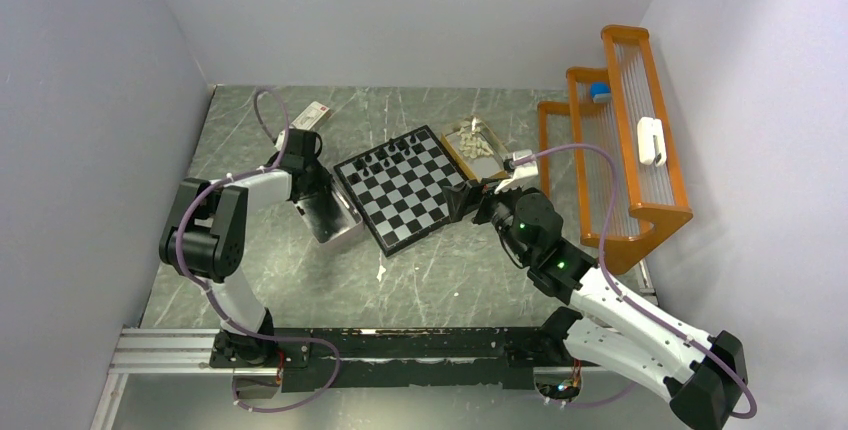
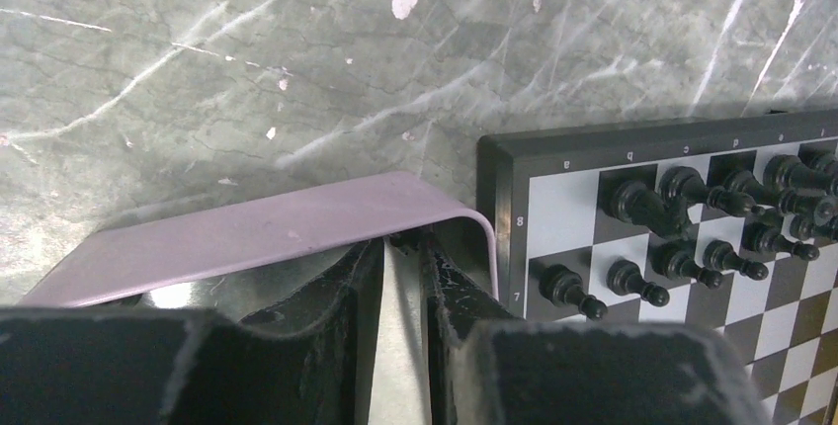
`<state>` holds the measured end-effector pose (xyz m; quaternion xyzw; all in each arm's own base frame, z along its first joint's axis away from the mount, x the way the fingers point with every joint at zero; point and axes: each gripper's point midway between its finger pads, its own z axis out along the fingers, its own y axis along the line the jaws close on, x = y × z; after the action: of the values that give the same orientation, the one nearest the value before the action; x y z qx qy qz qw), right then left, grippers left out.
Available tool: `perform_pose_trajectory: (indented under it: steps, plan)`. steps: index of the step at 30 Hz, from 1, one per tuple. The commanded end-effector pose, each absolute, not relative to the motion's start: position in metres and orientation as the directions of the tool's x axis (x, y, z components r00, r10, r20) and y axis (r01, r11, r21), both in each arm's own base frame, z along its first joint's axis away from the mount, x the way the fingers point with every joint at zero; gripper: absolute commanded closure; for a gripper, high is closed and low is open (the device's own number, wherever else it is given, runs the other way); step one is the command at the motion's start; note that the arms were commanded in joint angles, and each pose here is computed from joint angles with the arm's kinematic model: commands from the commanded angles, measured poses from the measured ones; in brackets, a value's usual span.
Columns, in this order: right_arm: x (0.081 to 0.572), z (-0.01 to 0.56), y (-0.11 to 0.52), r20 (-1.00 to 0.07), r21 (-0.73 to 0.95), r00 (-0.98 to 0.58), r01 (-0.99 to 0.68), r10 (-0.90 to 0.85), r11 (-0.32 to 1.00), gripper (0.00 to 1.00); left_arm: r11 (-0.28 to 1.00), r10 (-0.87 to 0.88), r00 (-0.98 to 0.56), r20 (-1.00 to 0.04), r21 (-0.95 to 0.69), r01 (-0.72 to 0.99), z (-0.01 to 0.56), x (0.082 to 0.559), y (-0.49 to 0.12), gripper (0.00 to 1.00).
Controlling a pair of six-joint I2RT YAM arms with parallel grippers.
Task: Set up the chess pieces on the board
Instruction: Pick up the chess piece from the storage box.
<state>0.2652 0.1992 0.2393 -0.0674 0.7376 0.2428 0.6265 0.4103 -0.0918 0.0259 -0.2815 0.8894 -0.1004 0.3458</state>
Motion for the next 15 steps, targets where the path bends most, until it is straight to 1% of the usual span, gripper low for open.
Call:
perform_pose_trajectory:
  steps: [1,7,15]
  plan:
    - [0.267,0.249,0.193,-0.961,0.271,-0.167,-0.392,0.222,0.879,0.0,0.8,-0.596,-0.541,-0.593,-0.381,-0.464,0.031,0.424,-0.082,0.75]
    - [0.268,0.249,0.195,-0.963,0.262,-0.169,-0.396,0.21,0.88,0.0,0.8,-0.594,-0.563,-0.574,-0.352,-0.486,0.02,0.418,-0.08,0.75]
    - [0.267,0.249,0.196,-0.961,0.271,-0.168,-0.402,0.221,0.875,0.0,0.807,-0.582,-0.581,-0.57,-0.316,-0.499,0.02,0.409,-0.075,0.75]
